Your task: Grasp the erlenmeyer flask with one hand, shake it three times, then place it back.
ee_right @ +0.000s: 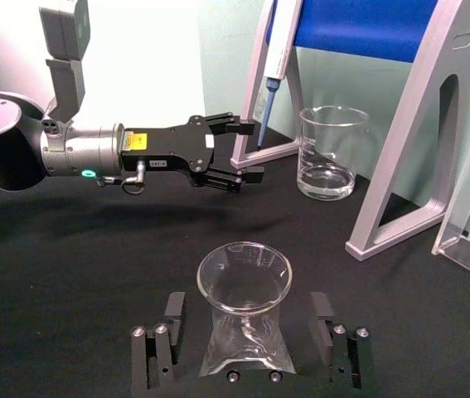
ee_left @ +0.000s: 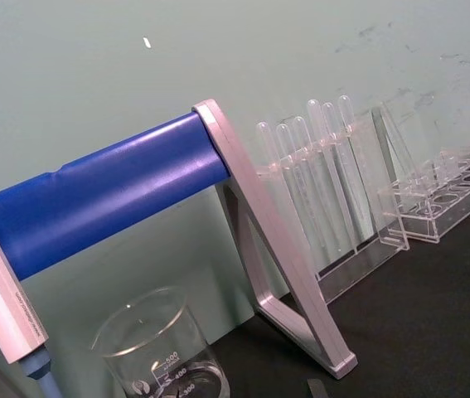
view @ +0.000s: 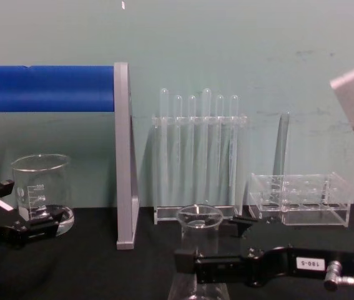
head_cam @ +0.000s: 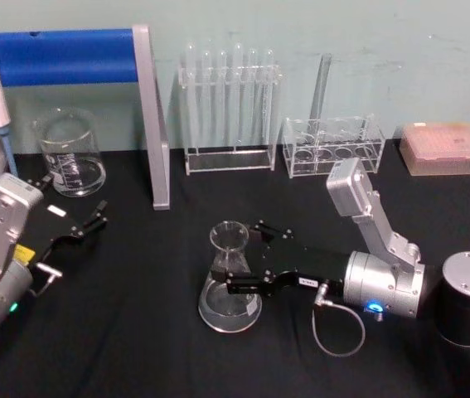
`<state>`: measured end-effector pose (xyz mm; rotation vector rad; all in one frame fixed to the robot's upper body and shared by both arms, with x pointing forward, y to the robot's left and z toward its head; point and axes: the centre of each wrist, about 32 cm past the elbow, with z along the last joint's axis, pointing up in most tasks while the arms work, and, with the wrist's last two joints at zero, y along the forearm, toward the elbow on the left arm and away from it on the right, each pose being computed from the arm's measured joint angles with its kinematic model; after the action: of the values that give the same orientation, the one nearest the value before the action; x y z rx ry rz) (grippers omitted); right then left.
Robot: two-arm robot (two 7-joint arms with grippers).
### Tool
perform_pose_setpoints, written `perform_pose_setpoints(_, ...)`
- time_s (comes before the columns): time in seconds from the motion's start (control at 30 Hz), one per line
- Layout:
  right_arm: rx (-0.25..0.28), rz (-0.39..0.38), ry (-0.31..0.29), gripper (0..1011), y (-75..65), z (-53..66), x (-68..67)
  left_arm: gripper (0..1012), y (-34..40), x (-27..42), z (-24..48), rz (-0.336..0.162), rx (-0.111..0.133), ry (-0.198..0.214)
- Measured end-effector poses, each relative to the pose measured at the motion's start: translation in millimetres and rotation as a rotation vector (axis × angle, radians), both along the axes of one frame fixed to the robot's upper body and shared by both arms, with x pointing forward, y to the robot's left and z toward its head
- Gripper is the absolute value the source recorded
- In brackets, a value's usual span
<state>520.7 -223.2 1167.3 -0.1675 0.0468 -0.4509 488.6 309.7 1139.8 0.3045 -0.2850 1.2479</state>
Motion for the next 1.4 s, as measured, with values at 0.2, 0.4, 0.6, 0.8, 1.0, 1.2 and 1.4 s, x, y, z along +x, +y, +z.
perform_pose_setpoints(0.2,0.001,0.000,-0.001,1000,-0.1,0.2,0.1,1001,0.0,0.0,0.0,0.000,0.000,0.000)
perform_pose_setpoints(0.4,0.002,0.000,-0.002,1000,0.0,0.4,0.1,1001,0.0,0.0,0.0,0.000,0.000,0.000)
perform_pose_setpoints(0.6,0.003,0.000,-0.003,1000,0.0,0.5,0.1,1001,0.0,0.0,0.0,0.000,0.000,0.000)
perform_pose_setpoints(0.8,0.003,0.000,-0.003,1000,-0.2,0.5,-0.1,1001,0.0,0.0,0.0,0.000,0.000,0.000)
perform_pose_setpoints(1.0,-0.003,-0.005,0.004,1000,-3.6,0.1,-4.5,1001,0.0,0.0,0.0,0.000,0.000,0.000)
perform_pose_setpoints(1.2,-0.024,-0.022,0.010,1000,-15.2,-0.5,-15.6,1001,0.0,0.0,0.0,0.000,0.000,0.000)
perform_pose_setpoints(1.4,-0.053,-0.069,0.020,1000,-35.1,-0.8,-31.5,1001,0.0,0.0,0.0,0.000,0.000,0.000)
